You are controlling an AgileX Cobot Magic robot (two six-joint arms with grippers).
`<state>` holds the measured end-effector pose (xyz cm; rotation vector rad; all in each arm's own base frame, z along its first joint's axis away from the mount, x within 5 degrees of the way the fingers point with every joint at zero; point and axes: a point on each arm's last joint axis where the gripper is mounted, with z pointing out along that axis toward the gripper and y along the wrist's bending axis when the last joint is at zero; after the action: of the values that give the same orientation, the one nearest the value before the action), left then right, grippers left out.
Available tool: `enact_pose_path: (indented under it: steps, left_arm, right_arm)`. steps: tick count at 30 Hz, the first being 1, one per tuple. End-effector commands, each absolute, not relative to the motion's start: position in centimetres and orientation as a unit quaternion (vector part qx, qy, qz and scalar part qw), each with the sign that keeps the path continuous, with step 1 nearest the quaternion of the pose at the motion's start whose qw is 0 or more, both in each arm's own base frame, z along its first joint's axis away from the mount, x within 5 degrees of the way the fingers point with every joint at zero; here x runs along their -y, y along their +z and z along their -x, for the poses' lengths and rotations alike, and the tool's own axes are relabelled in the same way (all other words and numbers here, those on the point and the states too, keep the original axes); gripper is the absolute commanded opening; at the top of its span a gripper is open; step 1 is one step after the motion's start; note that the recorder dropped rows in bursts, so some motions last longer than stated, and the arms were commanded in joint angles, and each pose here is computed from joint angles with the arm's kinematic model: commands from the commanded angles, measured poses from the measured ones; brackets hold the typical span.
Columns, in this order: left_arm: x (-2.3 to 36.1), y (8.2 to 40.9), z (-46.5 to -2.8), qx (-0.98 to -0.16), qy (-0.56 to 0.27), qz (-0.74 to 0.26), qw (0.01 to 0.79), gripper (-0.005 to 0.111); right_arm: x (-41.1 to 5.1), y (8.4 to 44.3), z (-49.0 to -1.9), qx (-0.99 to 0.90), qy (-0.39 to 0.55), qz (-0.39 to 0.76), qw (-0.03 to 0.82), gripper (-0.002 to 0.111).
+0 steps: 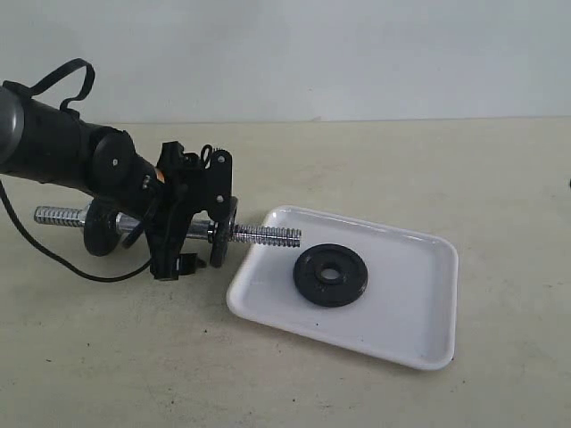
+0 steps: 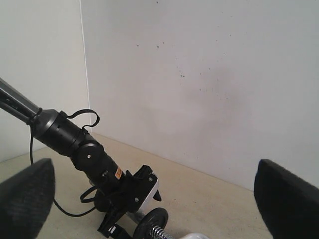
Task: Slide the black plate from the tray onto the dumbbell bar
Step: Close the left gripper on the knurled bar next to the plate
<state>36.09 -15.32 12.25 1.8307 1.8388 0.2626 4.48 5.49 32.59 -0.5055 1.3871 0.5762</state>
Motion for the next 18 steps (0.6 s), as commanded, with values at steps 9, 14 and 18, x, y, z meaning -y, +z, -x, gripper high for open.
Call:
enact_pose_path:
  steps: [9, 14, 18]
  left_arm:
    - [15.70, 11.92, -36.29, -0.674, 0.105, -0.675, 0.281, 0.110]
    - [15.76, 12.08, -36.51, -0.671, 0.112, -0.671, 0.294, 0.110]
    - [15.79, 12.15, -36.59, -0.670, 0.114, -0.670, 0.299, 0.110]
  right_arm:
    - [-5.48, 32.66, -4.56, -0.624, 0.258, 0.225, 0.703, 0.105]
    - [-5.46, 32.67, -4.57, -0.624, 0.258, 0.224, 0.703, 0.105]
    - [-5.46, 32.67, -4.57, -0.623, 0.257, 0.225, 0.703, 0.105]
